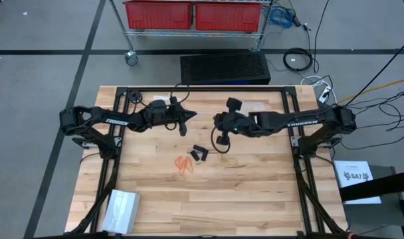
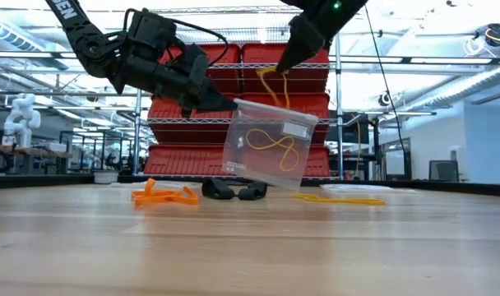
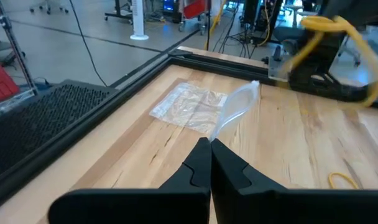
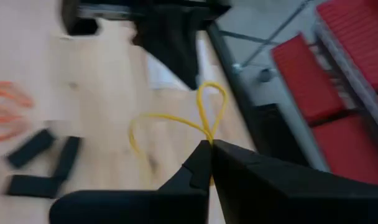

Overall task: Sort rubber bands
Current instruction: Put the middle yellow rubber band into the middle transparent zip bag

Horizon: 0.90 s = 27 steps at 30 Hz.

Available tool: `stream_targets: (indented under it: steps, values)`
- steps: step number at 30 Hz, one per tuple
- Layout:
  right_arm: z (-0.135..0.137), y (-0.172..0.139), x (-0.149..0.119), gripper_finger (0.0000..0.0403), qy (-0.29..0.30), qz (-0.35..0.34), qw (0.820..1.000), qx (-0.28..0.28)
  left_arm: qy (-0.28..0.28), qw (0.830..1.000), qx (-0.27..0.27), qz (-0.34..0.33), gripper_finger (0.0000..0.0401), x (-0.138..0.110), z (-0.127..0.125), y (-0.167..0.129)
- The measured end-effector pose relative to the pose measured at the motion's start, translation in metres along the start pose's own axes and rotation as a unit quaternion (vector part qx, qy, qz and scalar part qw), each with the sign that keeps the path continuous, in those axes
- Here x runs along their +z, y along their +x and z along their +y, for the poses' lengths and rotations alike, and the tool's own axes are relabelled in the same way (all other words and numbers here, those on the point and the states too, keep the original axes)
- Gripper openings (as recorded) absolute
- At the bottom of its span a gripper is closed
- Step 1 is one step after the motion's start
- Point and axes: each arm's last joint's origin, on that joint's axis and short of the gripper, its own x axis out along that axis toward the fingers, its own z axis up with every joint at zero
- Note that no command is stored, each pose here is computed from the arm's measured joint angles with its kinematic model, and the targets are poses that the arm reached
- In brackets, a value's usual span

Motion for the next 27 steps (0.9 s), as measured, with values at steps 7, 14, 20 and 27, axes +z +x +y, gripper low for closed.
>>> stream_targets:
  steps: [7, 14, 20, 27]
  values:
    - [-0.006, 0.0, 0.006, 0.0, -0.038, -0.018, 0.996, -0.074, -0.004, 1.0, 0.0, -0.008, 0.0, 0.001, -0.001, 0.0]
    - [-0.011, 0.002, 0.009, 0.0, -0.047, -0.028, 0.995, -0.087, -0.014, 1.0, -0.005, -0.018, 0.0, 0.004, -0.001, 0.0]
    - [-0.017, 0.006, 0.008, 0.0, -0.047, -0.023, 0.994, -0.095, -0.014, 1.0, -0.006, -0.018, 0.0, 0.004, -0.001, 0.0]
    - [-0.021, 0.008, 0.008, 0.0, -0.049, -0.022, 0.993, -0.101, -0.014, 1.0, -0.006, -0.02, 0.0, 0.004, -0.001, 0.0]
